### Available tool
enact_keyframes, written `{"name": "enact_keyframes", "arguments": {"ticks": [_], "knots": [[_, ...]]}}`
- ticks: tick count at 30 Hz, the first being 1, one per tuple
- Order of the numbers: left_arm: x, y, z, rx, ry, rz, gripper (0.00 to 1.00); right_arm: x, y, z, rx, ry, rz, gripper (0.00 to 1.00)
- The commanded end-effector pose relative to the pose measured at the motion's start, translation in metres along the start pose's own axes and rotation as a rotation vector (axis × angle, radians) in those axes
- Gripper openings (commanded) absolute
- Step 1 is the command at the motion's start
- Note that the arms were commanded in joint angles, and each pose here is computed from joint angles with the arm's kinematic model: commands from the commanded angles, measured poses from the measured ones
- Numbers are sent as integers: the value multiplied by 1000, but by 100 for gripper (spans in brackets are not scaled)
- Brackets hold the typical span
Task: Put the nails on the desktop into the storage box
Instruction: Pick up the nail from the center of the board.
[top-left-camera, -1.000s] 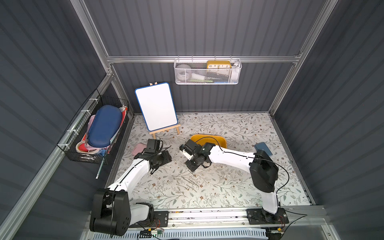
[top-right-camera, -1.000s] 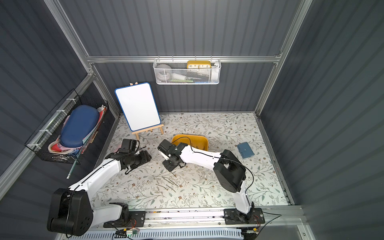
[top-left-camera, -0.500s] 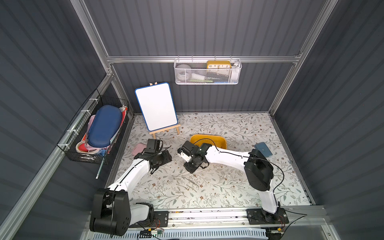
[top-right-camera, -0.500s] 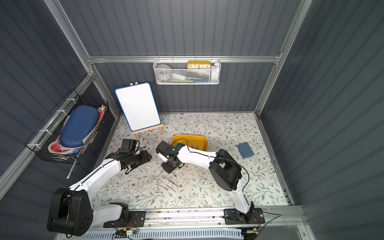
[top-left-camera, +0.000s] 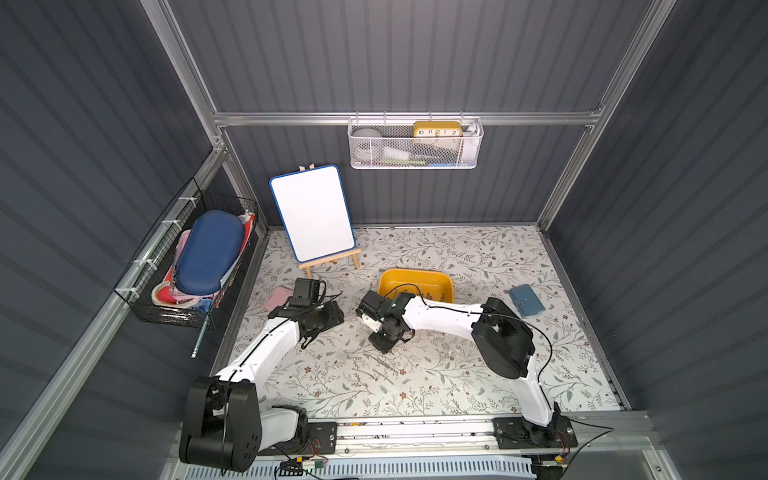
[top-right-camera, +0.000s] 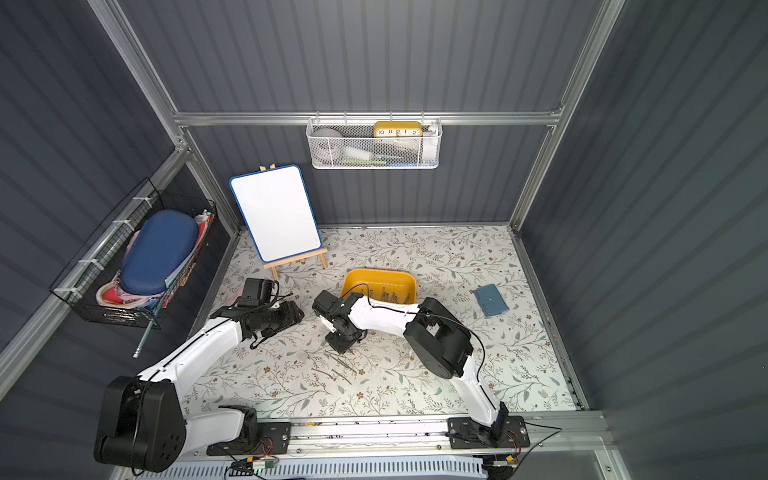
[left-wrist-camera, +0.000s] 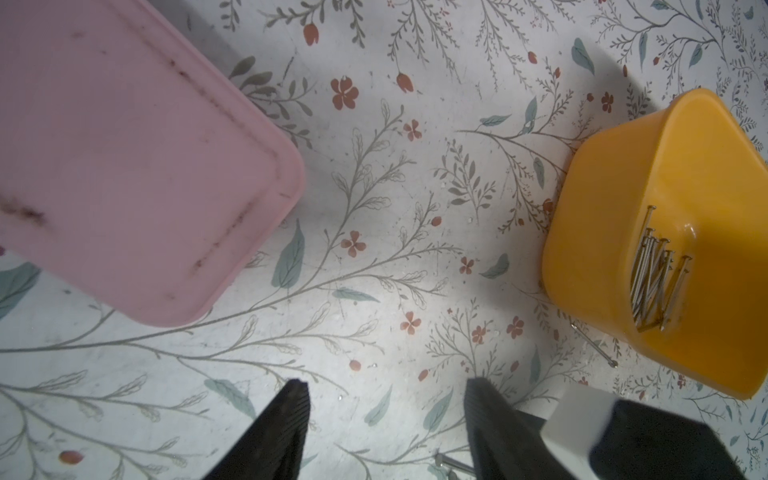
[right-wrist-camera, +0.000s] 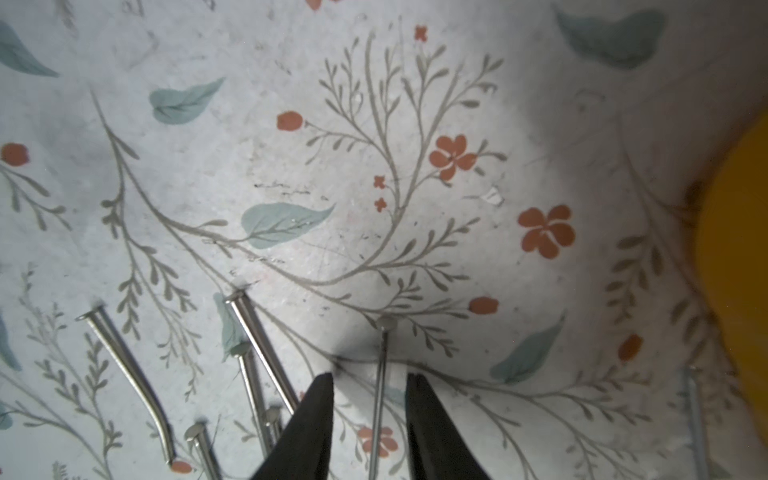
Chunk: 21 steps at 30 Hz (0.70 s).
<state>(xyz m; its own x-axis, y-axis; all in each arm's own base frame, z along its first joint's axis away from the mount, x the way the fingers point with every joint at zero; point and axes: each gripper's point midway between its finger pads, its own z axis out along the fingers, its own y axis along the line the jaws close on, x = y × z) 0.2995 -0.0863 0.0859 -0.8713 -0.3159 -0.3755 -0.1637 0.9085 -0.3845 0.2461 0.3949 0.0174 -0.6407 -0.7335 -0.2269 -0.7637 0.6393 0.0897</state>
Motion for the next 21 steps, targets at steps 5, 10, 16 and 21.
{"name": "enact_keyframes", "arguments": {"ticks": [5,10,16,21], "knots": [[2,1,-1,6,0,17,64,18,-4,29,54,99,-44,29],[3,2,-1,2,3,17,65,25,-10,38,82,131,-42,4],[3,3,0,-3,6,16,64,5,-9,9,63,35,-6,0],[4,2,0,-1,9,18,64,-34,-15,-74,-28,-170,98,0]]}}
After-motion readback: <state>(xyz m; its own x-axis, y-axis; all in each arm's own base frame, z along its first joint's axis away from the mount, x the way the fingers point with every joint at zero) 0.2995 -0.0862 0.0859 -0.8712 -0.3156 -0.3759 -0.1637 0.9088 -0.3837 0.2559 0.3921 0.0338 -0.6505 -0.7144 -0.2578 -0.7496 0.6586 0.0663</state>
